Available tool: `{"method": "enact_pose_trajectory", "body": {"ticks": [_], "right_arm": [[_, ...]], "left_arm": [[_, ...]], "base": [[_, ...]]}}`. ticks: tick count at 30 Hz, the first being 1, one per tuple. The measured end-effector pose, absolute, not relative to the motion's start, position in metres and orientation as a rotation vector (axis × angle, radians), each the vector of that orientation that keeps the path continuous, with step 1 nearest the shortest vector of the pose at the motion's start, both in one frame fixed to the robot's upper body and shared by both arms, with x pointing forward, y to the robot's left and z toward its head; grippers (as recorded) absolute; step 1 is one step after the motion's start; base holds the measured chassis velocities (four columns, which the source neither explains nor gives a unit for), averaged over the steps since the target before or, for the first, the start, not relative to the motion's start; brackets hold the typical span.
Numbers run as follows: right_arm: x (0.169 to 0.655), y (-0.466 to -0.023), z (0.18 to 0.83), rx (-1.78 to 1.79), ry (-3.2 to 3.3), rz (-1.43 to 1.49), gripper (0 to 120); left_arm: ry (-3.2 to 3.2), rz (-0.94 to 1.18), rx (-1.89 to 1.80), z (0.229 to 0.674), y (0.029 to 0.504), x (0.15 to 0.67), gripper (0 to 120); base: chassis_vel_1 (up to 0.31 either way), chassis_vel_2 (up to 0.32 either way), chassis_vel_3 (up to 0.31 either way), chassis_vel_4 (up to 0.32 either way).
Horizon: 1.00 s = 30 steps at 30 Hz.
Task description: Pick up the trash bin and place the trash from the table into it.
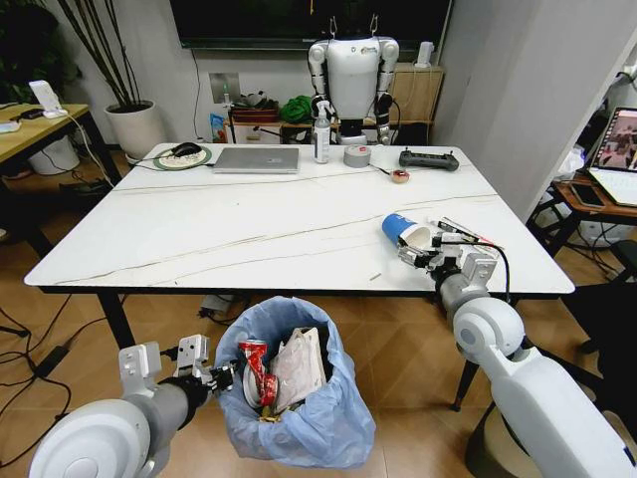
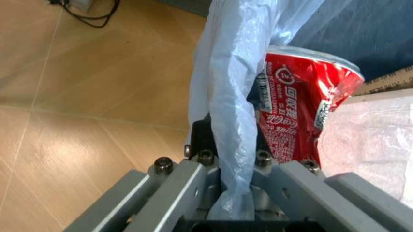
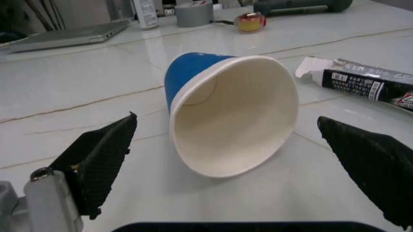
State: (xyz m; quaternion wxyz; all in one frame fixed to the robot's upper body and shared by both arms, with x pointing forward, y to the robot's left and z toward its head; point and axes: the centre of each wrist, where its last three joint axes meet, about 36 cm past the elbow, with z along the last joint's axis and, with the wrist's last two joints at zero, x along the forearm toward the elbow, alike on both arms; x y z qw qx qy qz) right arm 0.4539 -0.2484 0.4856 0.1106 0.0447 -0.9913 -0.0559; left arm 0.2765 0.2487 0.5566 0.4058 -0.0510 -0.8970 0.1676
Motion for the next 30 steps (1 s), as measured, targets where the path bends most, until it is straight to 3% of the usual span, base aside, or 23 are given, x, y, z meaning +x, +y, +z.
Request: {"method": "enact_pose_trajectory", "body": {"ticks": [22,30], "right_arm": [[0.474,-0.232,0.489,0.196,-2.881,-0.349,100],[0.479,-0.229,0.492,0.211,-2.883,-0.369,74]], "left_arm": [[-2.272,0.42,-0.133,0.558,0.249,0.278,0],[-2.271,0.417,-0.135,0.558,0.249,0.278,0]], "base": [[0.0,0.0,0.0,0.0],[0.0,0.0,0.0,0.0]]}}
